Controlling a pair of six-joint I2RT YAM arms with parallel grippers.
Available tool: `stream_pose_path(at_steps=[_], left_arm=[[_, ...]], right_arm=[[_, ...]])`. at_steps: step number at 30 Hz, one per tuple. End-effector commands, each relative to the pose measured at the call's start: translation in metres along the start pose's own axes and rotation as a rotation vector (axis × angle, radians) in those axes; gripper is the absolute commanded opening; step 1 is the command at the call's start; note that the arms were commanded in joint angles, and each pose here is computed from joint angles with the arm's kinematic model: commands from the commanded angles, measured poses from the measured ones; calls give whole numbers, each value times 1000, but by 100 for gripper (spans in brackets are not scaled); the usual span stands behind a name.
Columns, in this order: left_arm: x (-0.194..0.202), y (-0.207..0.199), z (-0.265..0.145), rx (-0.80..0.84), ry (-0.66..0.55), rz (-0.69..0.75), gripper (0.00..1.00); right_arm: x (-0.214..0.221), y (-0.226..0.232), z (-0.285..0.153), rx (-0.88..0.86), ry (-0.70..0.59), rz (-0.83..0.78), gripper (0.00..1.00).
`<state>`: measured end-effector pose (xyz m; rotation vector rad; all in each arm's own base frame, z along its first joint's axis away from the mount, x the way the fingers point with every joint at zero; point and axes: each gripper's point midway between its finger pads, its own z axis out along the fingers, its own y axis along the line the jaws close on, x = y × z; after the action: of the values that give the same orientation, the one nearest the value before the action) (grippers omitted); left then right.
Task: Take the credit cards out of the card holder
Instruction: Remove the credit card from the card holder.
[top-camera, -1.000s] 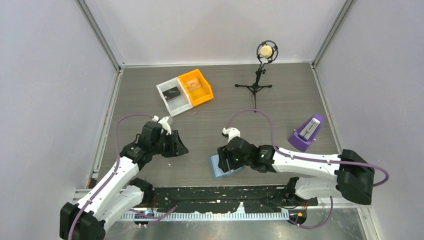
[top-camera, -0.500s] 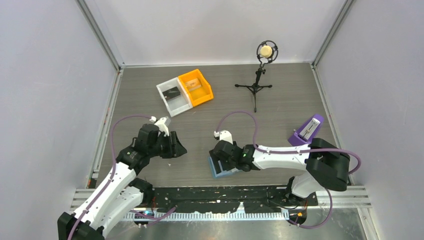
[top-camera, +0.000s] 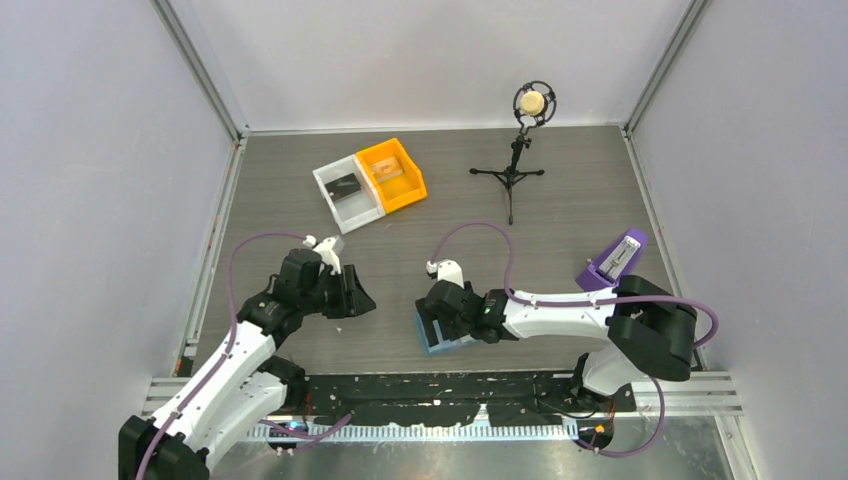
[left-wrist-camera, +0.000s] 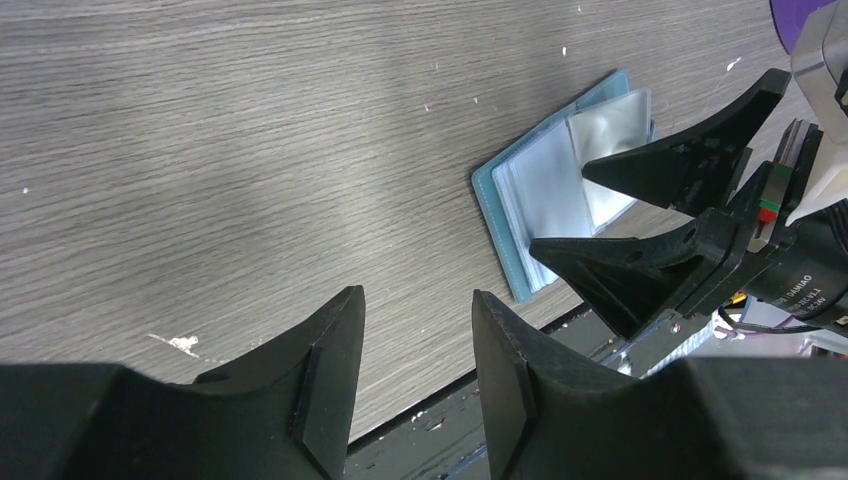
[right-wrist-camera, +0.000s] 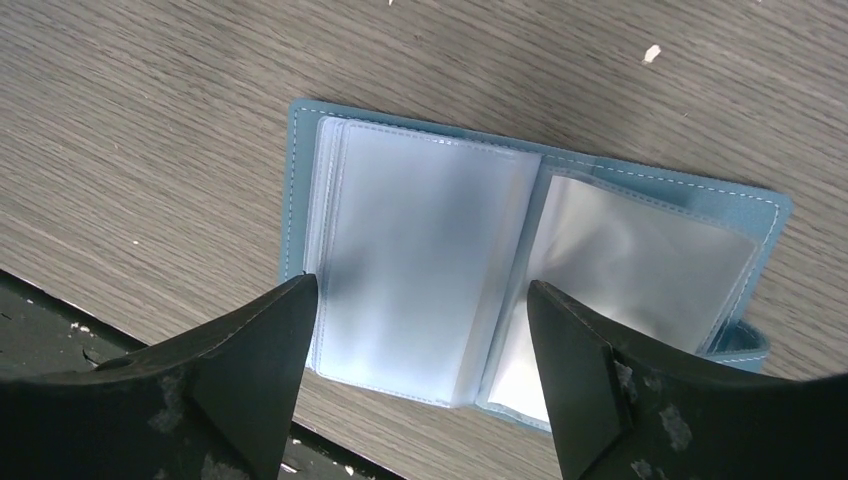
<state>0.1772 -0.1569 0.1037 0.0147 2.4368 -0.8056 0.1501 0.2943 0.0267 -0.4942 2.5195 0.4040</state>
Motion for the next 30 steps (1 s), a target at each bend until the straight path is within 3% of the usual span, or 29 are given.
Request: stream_pose_path(at_steps=[1,7,17,30], left_arm=[[-7,-9,2,46,-30,3,46],[-6,-6,3,34,-31,-12,46],[-1,-9,12,70,-15,-38,46],[20,-19,42,158,60,-87,46]], right_arm=[[-10,9,-2,-24,-40,29,85],[-2,1,5,9,-31,17,81],[-11,23,-5,-130,-79,87,44],[-27,29,-15,-363,-167,274,25]])
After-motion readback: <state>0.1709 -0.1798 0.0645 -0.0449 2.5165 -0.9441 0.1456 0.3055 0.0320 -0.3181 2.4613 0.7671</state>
